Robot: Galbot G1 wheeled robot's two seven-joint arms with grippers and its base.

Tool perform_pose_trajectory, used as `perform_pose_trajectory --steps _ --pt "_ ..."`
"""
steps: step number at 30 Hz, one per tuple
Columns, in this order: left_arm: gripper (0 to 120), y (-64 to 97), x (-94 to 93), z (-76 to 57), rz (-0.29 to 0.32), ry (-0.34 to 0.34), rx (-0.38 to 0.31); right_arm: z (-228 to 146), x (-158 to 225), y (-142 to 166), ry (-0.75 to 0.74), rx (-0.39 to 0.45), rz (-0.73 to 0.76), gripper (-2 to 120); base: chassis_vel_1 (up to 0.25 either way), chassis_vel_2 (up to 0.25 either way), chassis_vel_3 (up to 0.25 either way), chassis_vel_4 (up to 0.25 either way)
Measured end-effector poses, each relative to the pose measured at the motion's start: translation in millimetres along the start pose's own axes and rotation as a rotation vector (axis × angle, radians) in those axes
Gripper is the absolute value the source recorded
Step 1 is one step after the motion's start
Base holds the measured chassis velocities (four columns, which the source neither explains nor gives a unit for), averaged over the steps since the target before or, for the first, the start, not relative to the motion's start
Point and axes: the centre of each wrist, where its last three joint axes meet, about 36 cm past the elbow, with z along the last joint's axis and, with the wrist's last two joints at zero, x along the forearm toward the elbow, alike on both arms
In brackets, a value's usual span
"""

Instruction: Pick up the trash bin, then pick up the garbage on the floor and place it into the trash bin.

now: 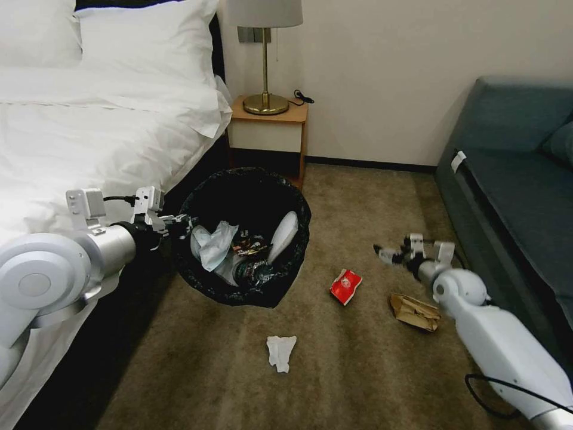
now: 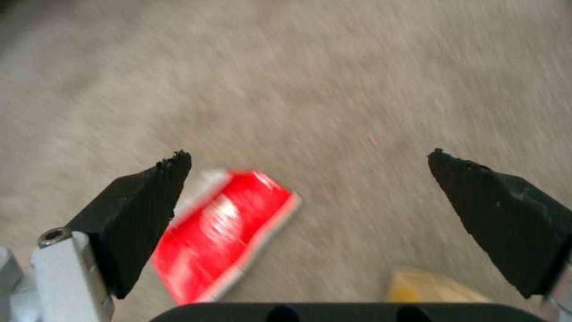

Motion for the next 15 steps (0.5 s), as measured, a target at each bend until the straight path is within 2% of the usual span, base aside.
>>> perform_pose_trajectory --steps 9,15 --pt "1 -2.0 3.4 2.5 0.0 0.005 -0.007 41 -9 -42 0.091 0.026 0.038 100 0.0 0.0 0.0 0.0" --pt "1 -4.0 4.5 4.1 0.004 0.007 -0.01 55 -12 -55 0.115 0.051 0.055 100 0.0 0.0 0.0 0.0"
